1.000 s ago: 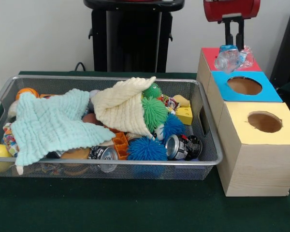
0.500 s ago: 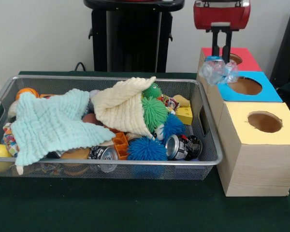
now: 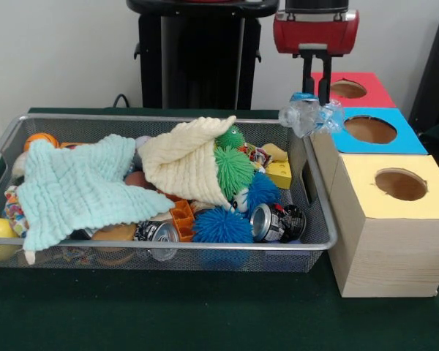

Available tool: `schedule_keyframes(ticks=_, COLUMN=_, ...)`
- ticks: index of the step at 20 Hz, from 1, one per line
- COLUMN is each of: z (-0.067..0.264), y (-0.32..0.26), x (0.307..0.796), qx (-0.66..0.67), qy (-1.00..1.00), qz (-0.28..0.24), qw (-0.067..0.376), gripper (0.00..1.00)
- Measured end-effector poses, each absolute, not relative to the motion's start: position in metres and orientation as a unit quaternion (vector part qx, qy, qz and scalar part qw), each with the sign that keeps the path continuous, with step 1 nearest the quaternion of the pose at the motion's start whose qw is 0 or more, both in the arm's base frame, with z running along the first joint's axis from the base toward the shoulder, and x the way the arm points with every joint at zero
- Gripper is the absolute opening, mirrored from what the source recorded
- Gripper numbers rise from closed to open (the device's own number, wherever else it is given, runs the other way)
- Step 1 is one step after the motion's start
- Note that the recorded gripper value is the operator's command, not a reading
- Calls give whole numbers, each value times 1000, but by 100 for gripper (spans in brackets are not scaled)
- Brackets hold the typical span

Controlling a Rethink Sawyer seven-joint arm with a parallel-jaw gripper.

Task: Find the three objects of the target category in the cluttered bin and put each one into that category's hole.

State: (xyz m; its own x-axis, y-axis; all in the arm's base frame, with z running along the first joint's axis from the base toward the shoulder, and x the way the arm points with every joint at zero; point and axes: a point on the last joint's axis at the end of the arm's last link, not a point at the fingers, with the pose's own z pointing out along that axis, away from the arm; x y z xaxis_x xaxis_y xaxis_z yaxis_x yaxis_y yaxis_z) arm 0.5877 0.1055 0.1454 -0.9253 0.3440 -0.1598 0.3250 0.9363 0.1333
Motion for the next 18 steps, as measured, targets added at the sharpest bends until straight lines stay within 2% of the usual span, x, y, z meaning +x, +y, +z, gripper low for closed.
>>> schedule_keyframes(ticks=3, z=149, y=96, x=584, qx=210, qy=973, qz=88, qw=37, gripper=0)
schedule_keyframes(ticks=8, z=159, y=94, x=582, qx=229, qy=967, qz=112, qw=3, gripper=0)
schedule_keyframes(ticks=18, z=173, y=103, x=583, qx=225, qy=967, qz=121, qw=-1, gripper=0)
